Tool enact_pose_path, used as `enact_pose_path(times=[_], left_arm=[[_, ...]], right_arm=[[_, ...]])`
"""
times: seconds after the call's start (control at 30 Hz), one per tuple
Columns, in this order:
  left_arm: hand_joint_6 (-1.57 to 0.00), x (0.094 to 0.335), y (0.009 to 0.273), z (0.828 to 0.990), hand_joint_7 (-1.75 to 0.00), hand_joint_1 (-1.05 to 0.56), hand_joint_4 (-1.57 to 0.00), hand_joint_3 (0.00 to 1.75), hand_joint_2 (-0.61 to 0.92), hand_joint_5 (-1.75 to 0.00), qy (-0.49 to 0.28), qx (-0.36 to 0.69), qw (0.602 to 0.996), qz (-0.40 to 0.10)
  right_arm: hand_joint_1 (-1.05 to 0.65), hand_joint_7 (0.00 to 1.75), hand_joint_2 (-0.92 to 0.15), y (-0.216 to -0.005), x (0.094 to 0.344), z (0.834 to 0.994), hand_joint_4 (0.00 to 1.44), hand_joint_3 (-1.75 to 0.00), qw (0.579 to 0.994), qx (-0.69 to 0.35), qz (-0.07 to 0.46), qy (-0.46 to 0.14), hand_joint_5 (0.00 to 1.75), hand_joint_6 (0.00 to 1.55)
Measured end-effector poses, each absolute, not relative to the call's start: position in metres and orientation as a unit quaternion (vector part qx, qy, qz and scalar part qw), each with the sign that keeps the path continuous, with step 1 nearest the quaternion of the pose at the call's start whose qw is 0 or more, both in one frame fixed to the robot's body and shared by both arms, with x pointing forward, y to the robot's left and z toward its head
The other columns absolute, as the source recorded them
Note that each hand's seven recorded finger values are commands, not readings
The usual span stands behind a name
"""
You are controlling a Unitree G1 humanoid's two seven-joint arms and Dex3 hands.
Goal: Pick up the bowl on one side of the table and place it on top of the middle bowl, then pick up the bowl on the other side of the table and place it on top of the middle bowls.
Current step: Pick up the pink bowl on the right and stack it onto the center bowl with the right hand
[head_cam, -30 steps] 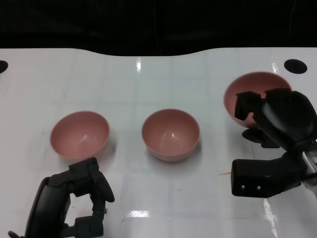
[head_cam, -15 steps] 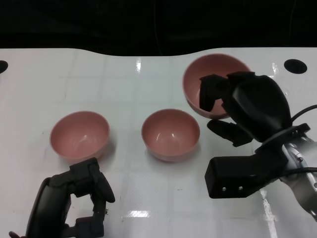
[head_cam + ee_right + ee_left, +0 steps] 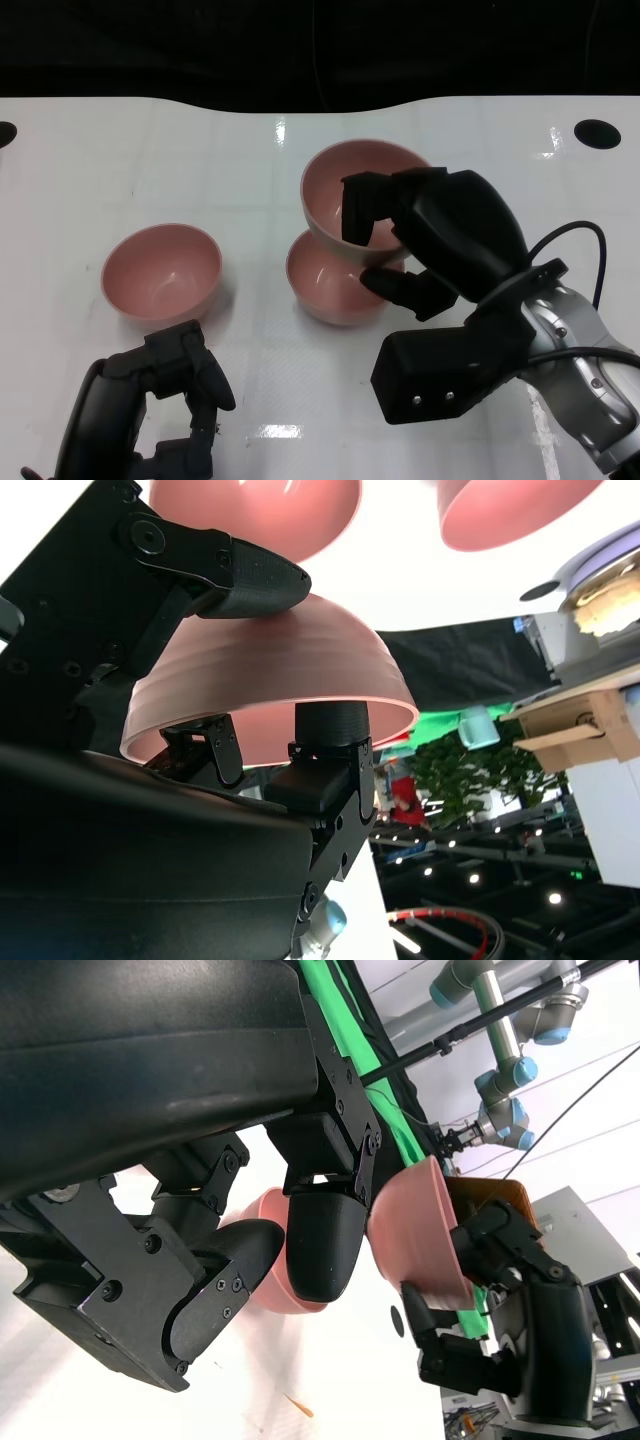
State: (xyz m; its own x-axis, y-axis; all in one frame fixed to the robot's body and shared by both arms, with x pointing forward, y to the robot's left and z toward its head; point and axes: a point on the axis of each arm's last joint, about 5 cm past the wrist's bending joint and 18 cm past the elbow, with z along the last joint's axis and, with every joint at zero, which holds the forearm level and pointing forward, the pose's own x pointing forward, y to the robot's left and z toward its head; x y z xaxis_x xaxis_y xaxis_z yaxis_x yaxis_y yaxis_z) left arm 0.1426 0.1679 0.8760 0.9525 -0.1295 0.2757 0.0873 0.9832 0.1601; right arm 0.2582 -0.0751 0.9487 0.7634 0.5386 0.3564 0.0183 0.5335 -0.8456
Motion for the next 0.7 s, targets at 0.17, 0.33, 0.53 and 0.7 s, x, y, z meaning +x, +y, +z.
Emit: enact_pose_path(times=[0.17, 0.33, 0.53, 0.7], left_arm=[[-0.87, 0.143, 0.167, 0.876, -1.49, -0.07, -0.88, 1.53, 0.28, -1.73, -0.144, 0.074, 0.985, -0.057], [-0.86, 0.142, 0.166, 0.877, -1.49, -0.06, -0.88, 1.54, 0.28, -1.73, -0.146, 0.080, 0.984, -0.058], [-0.87, 0.142, 0.165, 0.878, -1.50, -0.06, -0.88, 1.54, 0.27, -1.73, -0.148, 0.080, 0.984, -0.056], [-0.87, 0.142, 0.165, 0.878, -1.50, -0.07, -0.88, 1.55, 0.26, -1.73, -0.149, 0.080, 0.984, -0.057]], right_arm=[[-0.19, 1.44, -0.28, -0.069, 0.257, 0.946, 0.97, -1.35, 0.822, -0.452, 0.171, -0.302, 1.75, 0.82], [-0.16, 0.91, -0.29, -0.066, 0.258, 0.937, 0.98, -1.22, 0.816, -0.466, 0.186, -0.286, 1.75, 0.99], [-0.18, 0.81, -0.33, -0.064, 0.260, 0.924, 0.97, -1.16, 0.812, -0.485, 0.199, -0.257, 1.75, 1.01], [-0.18, 0.40, -0.40, -0.062, 0.263, 0.913, 0.97, -0.99, 0.814, -0.486, 0.202, -0.244, 1.75, 1.14]])
